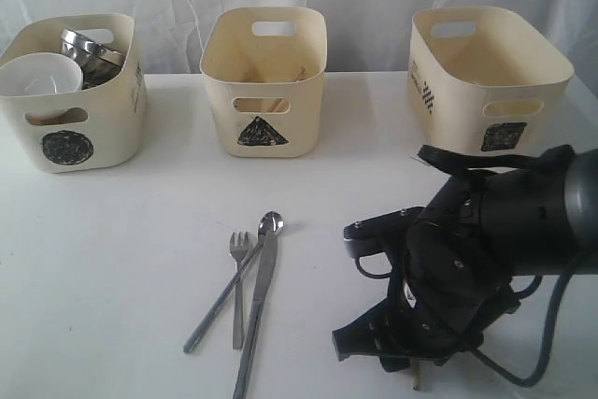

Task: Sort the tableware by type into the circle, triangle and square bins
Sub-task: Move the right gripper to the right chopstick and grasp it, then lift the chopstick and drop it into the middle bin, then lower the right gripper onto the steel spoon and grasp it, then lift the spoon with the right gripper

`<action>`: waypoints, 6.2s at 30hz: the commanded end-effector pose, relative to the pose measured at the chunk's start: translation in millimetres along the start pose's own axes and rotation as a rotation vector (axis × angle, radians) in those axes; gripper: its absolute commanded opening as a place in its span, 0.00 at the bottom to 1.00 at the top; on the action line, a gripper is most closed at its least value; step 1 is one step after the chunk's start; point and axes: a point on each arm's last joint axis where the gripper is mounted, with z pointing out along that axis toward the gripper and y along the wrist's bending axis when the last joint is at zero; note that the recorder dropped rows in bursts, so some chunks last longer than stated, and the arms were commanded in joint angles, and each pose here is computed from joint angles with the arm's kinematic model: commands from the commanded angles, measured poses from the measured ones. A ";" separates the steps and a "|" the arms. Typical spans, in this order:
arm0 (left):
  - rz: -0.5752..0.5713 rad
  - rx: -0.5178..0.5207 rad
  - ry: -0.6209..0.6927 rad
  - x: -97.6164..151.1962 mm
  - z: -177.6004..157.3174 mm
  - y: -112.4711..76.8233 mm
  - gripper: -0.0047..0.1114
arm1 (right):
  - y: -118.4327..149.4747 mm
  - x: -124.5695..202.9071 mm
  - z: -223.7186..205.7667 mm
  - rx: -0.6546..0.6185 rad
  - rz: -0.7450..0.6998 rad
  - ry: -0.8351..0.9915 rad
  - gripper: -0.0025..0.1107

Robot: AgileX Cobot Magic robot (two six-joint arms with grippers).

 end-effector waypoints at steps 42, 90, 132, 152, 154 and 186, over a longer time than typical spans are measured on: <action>-0.006 0.007 0.032 4.1 0.3 -0.4 0.04 | 8.3 -103.1 -151.4 -0.477 -0.177 -1.199 0.02; -0.006 0.007 0.032 4.1 0.3 -0.4 0.04 | 130.3 -69.5 -81.1 -0.317 -0.334 -0.187 0.02; -0.006 0.007 0.032 4.1 0.3 -0.4 0.04 | 129.2 -115.1 16.3 -0.229 0.131 -0.142 0.53; -0.006 0.007 0.032 4.1 0.3 -0.4 0.04 | 117.2 -120.8 32.4 -0.093 0.024 -0.149 0.04; -0.006 0.007 0.032 4.1 0.3 -0.4 0.04 | 114.8 -122.1 32.0 -0.093 0.034 -0.147 0.02; -0.006 0.007 0.032 4.1 0.3 -0.4 0.04 | 31.3 -148.6 -16.9 -0.167 -0.072 -0.073 0.02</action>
